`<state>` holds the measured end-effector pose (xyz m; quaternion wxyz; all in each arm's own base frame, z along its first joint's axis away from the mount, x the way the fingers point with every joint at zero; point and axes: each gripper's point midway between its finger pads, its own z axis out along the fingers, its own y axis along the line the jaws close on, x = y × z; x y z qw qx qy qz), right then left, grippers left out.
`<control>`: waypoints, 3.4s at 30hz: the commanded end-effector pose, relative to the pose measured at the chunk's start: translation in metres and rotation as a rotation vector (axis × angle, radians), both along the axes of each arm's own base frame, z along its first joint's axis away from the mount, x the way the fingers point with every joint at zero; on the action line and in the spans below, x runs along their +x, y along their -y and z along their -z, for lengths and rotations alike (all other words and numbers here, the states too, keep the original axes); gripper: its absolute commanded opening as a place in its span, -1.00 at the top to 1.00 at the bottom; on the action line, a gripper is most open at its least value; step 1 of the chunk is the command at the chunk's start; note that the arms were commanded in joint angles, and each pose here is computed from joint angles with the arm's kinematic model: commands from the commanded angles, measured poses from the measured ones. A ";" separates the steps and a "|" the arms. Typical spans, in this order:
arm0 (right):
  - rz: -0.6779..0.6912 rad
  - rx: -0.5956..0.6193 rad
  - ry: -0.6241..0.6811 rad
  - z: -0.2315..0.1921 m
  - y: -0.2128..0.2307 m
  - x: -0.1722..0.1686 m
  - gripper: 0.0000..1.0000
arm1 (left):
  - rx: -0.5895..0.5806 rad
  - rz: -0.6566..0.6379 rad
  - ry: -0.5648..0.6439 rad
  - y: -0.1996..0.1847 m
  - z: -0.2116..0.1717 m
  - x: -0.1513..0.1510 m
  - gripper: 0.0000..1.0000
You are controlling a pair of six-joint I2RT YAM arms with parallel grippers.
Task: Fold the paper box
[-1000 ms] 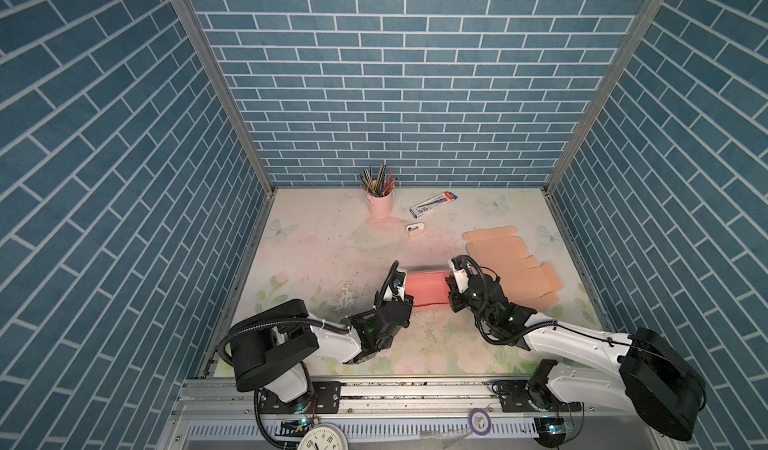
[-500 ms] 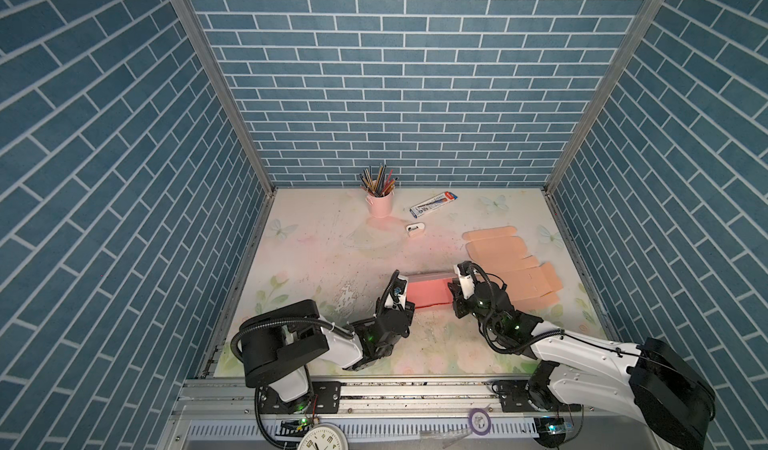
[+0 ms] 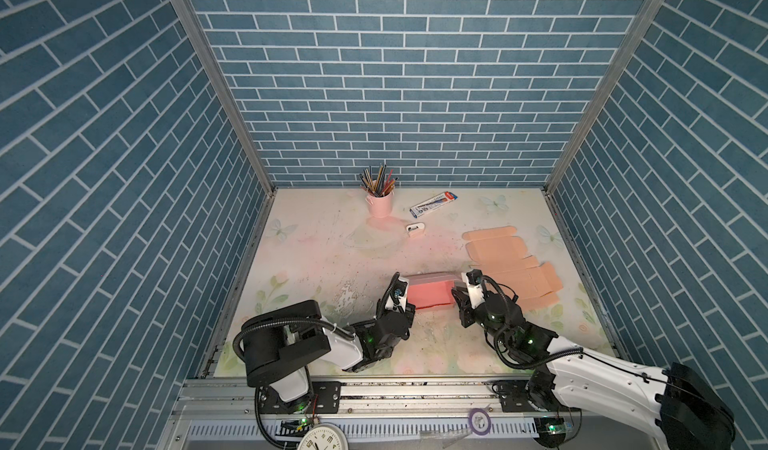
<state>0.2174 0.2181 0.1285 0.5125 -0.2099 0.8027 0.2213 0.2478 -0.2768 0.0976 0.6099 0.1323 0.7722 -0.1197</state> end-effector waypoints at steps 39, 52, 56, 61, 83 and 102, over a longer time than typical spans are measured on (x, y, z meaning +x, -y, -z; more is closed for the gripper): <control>-0.122 -0.038 -0.071 -0.089 -0.033 0.001 0.40 | 0.041 0.330 -0.472 -0.009 -0.044 -0.083 -0.75; -0.059 -0.043 -0.192 -0.072 -0.023 0.036 0.40 | -0.167 0.360 -0.551 -0.019 -0.094 -0.046 -0.75; -0.070 -0.061 -0.221 -0.058 -0.028 0.037 0.40 | -0.151 0.329 -0.568 -0.021 -0.085 -0.027 -0.75; -0.078 -0.086 -0.254 -0.039 -0.030 0.036 0.41 | -0.185 0.320 -0.562 -0.014 -0.085 -0.004 -0.75; -0.118 -0.080 -0.405 0.024 -0.032 0.016 0.44 | -0.120 0.275 -0.673 -0.007 -0.008 0.015 -0.68; -0.033 -0.121 -0.464 0.050 -0.014 0.010 0.45 | -0.095 0.250 -0.730 -0.015 0.034 0.007 -0.40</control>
